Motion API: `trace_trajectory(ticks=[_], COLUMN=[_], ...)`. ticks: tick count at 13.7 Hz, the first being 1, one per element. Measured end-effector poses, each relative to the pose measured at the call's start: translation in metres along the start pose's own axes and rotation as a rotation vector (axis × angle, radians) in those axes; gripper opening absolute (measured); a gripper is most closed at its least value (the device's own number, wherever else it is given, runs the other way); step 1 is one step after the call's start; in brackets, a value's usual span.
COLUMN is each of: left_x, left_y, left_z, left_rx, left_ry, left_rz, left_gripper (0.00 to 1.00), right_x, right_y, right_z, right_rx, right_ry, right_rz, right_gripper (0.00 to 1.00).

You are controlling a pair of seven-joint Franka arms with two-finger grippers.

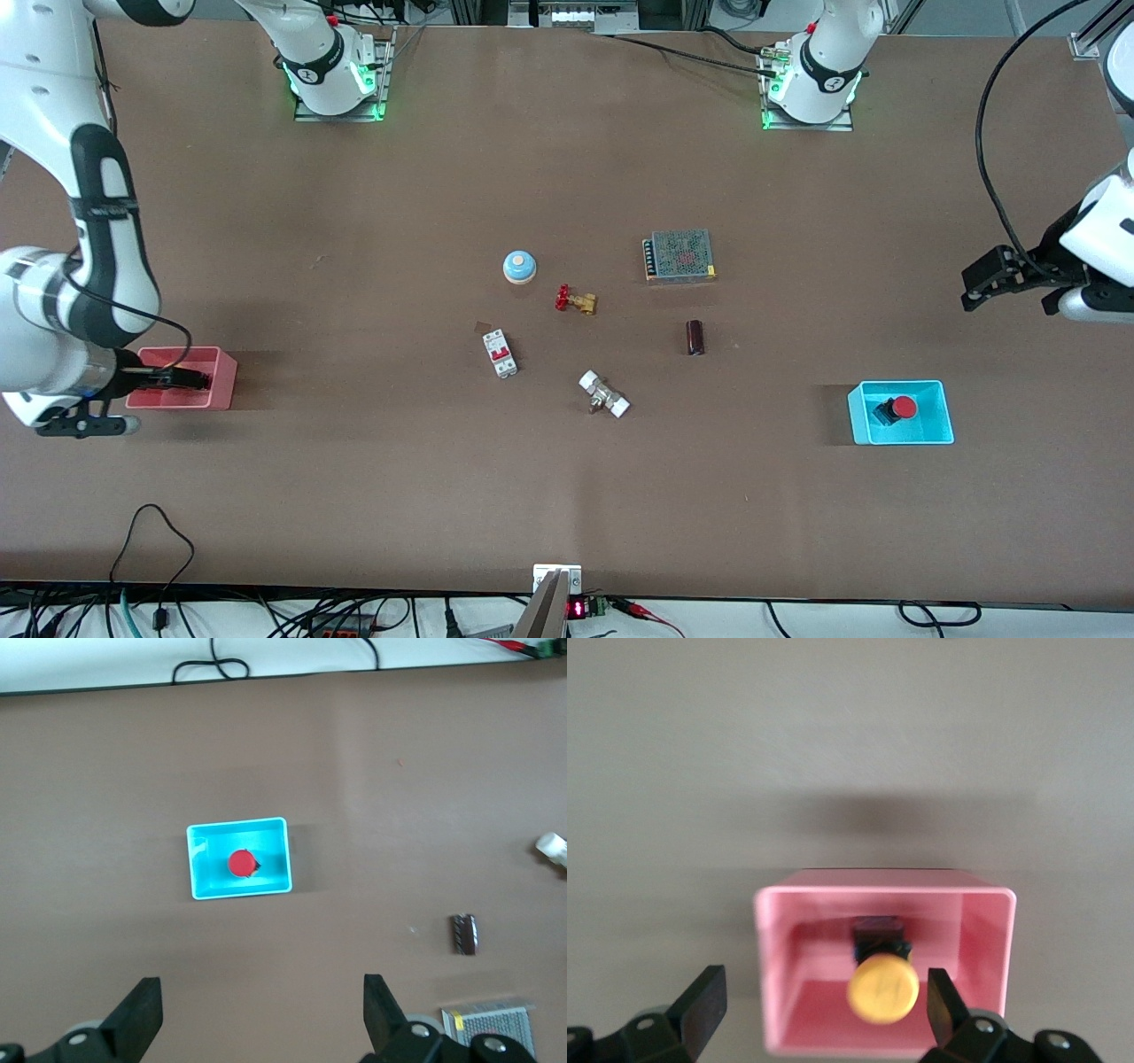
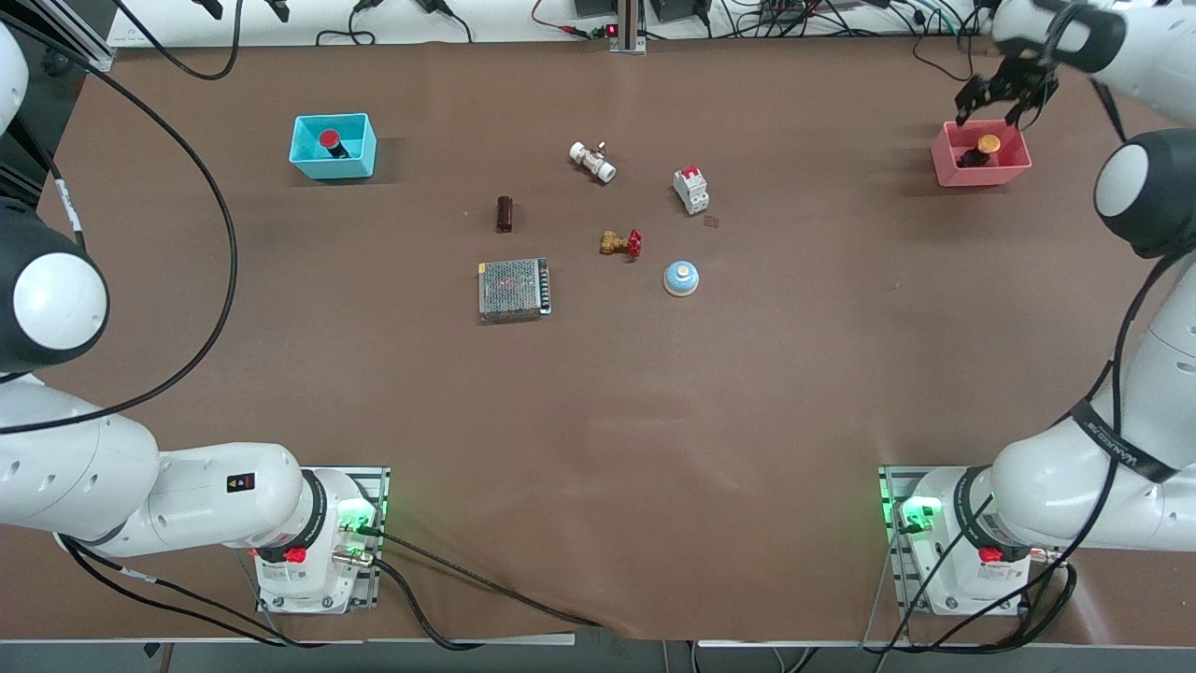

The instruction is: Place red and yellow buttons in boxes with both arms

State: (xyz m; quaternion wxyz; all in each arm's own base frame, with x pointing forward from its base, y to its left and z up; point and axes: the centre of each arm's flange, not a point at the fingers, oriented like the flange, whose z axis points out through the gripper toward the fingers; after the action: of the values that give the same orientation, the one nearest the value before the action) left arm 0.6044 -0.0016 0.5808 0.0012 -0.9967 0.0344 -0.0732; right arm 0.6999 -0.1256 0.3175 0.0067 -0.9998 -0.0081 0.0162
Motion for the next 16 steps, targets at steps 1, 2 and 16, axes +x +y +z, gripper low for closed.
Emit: trace_trajectory(ticks=[1, 2, 16], left_x=[-0.005, -0.009, -0.026], left_y=[0.0, -0.001, 0.001], left_z=[-0.003, -0.003, -0.01], left_rx=[0.0, 0.0, 0.007], left_ry=[0.001, 0.004, 0.024], left_rz=[0.01, 0.014, 0.02], left_gripper=[1.0, 1.0, 1.0], right_x=[-0.003, -0.01, -0.119], right_y=[-0.011, -0.023, -0.106], right_z=[-0.034, -0.068, -0.251], right_rx=[0.011, 0.02, 0.008], right_ry=[0.013, 0.017, -0.022], right_rz=[-0.012, -0.027, -0.005], right_gripper=[1.0, 1.0, 1.0])
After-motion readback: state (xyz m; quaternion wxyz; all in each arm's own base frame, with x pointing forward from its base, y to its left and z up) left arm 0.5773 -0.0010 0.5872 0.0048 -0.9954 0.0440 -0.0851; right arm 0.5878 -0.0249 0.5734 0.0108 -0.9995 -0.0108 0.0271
